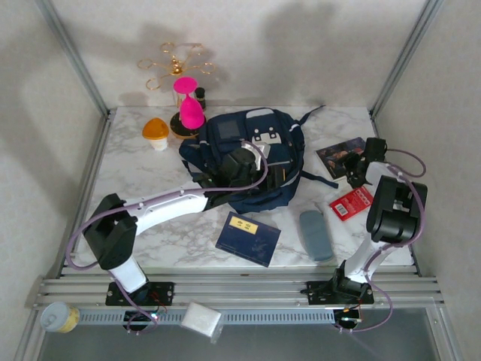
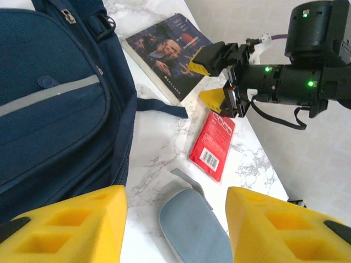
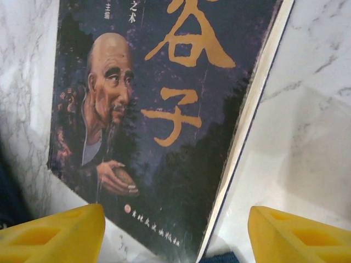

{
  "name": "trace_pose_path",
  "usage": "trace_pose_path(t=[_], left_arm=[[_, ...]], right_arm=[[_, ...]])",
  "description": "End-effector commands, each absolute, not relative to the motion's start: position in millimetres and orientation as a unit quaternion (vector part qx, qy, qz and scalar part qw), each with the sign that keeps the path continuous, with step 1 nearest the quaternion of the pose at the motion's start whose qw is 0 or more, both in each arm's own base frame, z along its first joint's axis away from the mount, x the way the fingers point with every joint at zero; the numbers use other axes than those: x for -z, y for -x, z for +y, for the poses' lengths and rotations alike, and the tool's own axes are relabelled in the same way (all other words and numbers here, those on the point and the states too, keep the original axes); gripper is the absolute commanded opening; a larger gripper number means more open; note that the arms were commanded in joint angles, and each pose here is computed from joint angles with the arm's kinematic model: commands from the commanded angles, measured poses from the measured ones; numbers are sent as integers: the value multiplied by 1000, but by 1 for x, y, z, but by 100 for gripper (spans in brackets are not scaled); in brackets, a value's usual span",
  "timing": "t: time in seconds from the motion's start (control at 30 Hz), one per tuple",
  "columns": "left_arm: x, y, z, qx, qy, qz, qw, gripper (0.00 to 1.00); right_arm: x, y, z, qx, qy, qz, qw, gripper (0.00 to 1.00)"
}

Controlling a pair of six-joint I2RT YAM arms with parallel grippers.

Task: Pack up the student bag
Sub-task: Pick up the book from the top-right of the table.

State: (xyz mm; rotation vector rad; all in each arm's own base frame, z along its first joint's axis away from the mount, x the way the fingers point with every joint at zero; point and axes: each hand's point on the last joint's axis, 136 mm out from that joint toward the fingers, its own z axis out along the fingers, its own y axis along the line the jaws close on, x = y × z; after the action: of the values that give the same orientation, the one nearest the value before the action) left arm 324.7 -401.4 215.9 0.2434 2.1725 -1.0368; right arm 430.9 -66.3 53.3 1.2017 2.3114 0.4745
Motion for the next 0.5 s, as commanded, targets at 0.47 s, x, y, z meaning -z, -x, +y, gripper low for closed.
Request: trace_pose_path(t=[0.47], left_arm=[[-200,-336,-409,382,-83,849,355,55]], right_arm=[[-23,-462,-76,-168,-444,847,241,36]])
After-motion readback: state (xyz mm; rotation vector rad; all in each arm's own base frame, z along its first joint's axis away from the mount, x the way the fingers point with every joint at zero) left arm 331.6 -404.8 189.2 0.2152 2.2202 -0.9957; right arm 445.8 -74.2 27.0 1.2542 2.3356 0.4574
